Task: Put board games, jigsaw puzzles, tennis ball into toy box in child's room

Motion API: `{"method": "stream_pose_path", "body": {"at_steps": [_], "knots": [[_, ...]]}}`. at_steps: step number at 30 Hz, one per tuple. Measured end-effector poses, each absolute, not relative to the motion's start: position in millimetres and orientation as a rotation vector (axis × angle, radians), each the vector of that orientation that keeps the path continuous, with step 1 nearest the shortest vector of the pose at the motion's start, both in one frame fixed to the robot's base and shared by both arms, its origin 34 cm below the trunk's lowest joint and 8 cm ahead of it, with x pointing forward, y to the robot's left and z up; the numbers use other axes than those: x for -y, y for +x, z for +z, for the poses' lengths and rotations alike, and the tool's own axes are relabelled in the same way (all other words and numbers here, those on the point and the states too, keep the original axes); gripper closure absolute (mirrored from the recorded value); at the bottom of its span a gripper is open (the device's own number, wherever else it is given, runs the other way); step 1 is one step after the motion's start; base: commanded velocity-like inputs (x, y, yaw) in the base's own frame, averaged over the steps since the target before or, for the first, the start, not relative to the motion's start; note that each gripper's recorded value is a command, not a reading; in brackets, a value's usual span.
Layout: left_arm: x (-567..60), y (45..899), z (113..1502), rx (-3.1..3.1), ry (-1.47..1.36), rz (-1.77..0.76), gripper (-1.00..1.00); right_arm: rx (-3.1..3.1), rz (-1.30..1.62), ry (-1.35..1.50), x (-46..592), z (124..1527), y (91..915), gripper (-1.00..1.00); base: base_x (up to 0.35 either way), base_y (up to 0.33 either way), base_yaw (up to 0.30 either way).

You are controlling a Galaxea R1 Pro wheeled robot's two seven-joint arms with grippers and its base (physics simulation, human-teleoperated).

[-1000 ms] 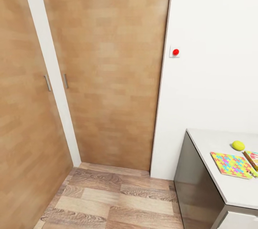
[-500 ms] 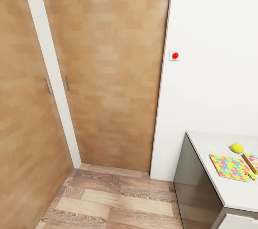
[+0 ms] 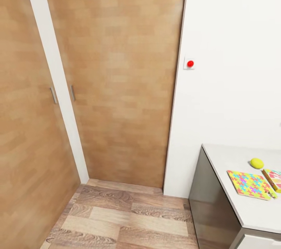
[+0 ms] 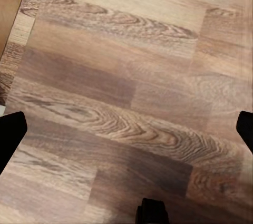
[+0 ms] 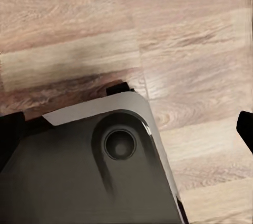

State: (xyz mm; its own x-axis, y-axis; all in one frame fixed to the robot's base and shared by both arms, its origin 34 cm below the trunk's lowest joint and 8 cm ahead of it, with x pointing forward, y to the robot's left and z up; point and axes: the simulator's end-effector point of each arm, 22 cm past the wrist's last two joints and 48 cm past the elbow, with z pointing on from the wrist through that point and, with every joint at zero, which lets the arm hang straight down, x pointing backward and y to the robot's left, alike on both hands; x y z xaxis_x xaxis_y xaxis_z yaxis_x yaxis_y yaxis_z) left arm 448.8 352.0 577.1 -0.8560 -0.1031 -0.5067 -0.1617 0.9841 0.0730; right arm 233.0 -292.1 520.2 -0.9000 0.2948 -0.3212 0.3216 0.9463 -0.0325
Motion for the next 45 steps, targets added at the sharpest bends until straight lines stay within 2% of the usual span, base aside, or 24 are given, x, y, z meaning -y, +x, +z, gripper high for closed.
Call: {"method": "stream_pose_path", "body": {"at_steps": [8,40,45], "knots": [[-342.0,475.5,598.5,-2.605,-0.188,0.126,-1.0,-2.881,-0.087,0.619,287.1,525.1,230.9,-1.0,0.0,0.0,0.0],[-318.2,458.2,589.6,-2.664,-0.157,0.006,-1.0,-2.841,-0.094,0.56,287.0,530.4,242.2,-1.0,0.0,0.0,-0.001],[-318.5,457.9,593.6,-2.664,-0.159,0.005,-1.0,-2.844,-0.093,0.551,286.0,534.2,241.5,-1.0,0.0,0.0,-0.181]]}}
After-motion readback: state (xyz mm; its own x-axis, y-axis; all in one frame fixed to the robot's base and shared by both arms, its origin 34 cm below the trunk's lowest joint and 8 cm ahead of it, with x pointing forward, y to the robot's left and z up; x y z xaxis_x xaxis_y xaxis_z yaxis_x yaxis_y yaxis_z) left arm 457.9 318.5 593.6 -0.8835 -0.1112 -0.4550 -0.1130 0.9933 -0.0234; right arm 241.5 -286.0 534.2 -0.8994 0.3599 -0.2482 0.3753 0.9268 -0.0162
